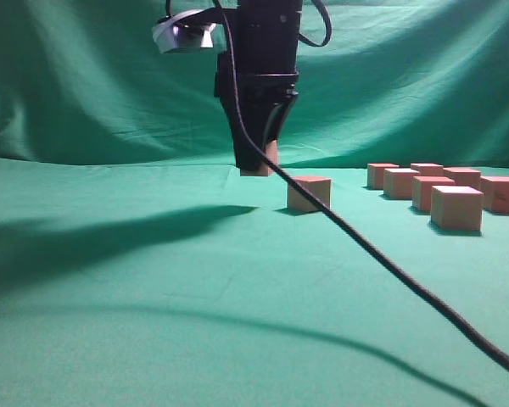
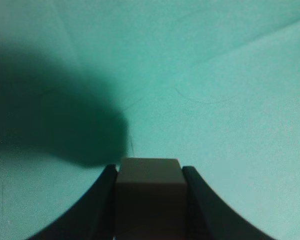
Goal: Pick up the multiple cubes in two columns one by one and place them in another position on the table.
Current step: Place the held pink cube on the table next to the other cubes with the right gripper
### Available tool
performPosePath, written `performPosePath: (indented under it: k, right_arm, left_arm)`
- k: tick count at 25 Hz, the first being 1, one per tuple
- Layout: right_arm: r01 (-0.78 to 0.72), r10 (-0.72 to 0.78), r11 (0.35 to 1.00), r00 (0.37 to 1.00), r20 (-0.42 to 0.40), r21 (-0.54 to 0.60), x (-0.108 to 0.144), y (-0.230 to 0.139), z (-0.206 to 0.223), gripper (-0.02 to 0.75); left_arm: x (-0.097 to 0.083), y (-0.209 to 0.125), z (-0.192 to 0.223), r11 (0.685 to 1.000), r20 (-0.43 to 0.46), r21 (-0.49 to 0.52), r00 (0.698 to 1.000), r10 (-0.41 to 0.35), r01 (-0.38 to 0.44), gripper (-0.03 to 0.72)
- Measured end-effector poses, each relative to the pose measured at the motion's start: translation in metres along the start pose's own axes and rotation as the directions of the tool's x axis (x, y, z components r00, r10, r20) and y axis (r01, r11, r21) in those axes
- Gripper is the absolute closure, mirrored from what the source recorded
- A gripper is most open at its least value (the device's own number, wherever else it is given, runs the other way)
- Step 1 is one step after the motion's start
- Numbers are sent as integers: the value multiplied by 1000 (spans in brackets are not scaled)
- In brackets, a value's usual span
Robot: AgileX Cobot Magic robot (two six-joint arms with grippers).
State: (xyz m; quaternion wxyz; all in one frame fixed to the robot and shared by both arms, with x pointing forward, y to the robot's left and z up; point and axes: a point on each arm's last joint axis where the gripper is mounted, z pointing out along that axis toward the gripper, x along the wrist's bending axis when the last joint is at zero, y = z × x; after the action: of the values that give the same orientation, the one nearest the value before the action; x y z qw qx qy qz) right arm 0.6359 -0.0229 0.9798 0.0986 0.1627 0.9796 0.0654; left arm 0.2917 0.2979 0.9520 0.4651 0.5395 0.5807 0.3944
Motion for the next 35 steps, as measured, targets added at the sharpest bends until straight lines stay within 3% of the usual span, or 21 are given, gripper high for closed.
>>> performPosePath:
  k: [20,28,35]
  right_arm:
    - [4,-4,1000,1000,-2,16,-12,-7,25,469]
    - [130,-130,991,991,-36,-20,-9,-4,25,469]
    - [142,-142,990,989,-42,-14,-15,-10,25,469]
  left_arm:
    - [0,0,0,1000,0,0,1000,0,0,688]
    - [0,0,0,1000,0,0,1000,0,0,688]
    - [0,0,0,1000,0,0,1000,0,0,688]
